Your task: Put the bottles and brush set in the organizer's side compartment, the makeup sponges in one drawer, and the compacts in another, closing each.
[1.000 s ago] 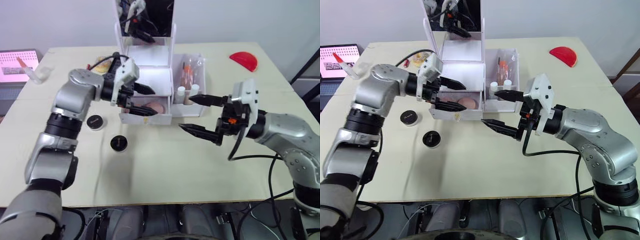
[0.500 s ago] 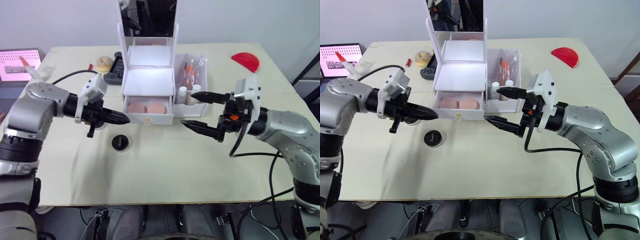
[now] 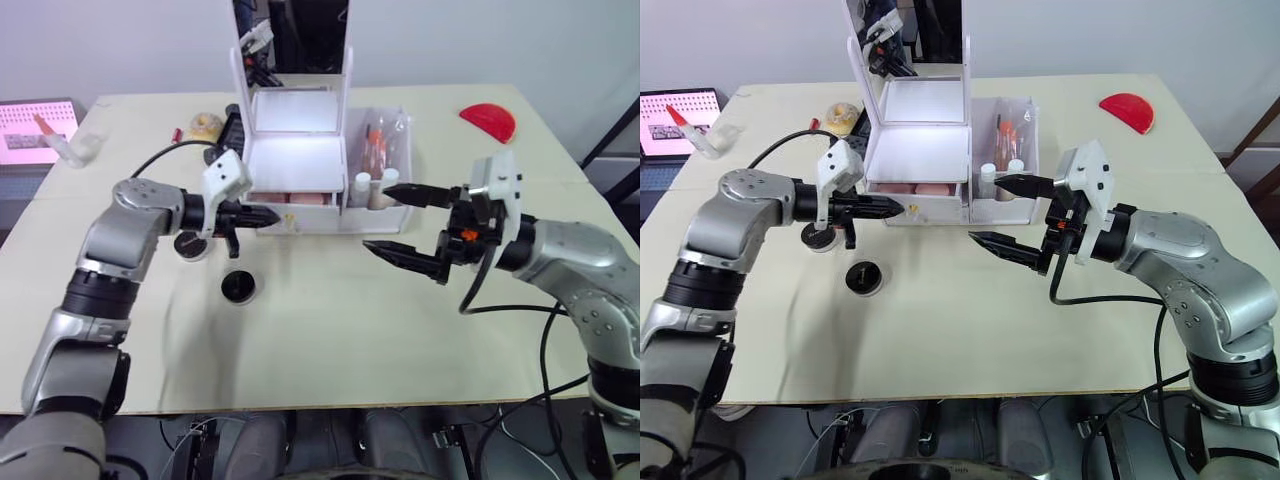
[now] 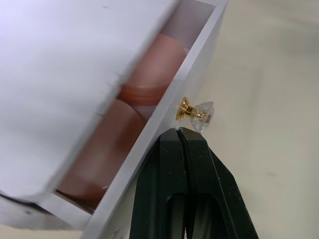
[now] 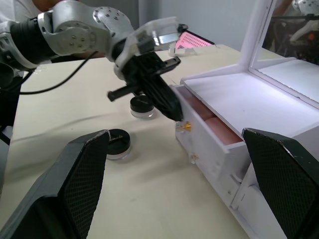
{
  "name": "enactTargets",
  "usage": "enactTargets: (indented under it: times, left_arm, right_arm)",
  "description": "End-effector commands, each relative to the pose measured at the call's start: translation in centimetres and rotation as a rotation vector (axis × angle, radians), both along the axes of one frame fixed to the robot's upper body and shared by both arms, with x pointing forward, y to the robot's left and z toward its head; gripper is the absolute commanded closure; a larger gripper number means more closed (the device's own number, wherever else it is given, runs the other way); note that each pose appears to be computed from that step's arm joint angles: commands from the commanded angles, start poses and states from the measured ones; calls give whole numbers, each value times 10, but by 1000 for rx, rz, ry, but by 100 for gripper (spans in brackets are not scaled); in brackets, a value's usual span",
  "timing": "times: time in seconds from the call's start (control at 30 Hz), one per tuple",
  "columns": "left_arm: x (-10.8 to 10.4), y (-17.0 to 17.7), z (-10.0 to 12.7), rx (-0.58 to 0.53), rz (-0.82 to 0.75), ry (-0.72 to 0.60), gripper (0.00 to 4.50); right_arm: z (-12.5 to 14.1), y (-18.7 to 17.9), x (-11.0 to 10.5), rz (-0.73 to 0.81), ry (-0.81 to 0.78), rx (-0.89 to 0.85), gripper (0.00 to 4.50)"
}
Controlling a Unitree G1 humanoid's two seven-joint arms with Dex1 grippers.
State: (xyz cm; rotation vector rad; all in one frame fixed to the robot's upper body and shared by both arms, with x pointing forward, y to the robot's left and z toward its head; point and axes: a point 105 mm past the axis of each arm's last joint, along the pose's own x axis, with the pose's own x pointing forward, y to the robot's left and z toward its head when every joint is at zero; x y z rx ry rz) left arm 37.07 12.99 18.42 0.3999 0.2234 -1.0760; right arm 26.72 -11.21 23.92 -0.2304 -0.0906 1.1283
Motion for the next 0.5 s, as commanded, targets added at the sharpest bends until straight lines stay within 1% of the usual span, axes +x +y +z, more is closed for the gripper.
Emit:
enactTargets:
  times: [0.03, 0.3, 0.5]
  left_arm:
    - [11, -1, 18, -33, 41, -80, 448]
    - [16, -10, 14, -67, 44, -70, 448]
    - [14, -7, 14, -61, 39, -71, 448]
  right_arm:
    - [9, 1, -5, 8, -45, -1, 0]
    - [7, 0, -6, 4, -38, -8, 0]
    - [8, -2, -7, -2, -37, -10, 0]
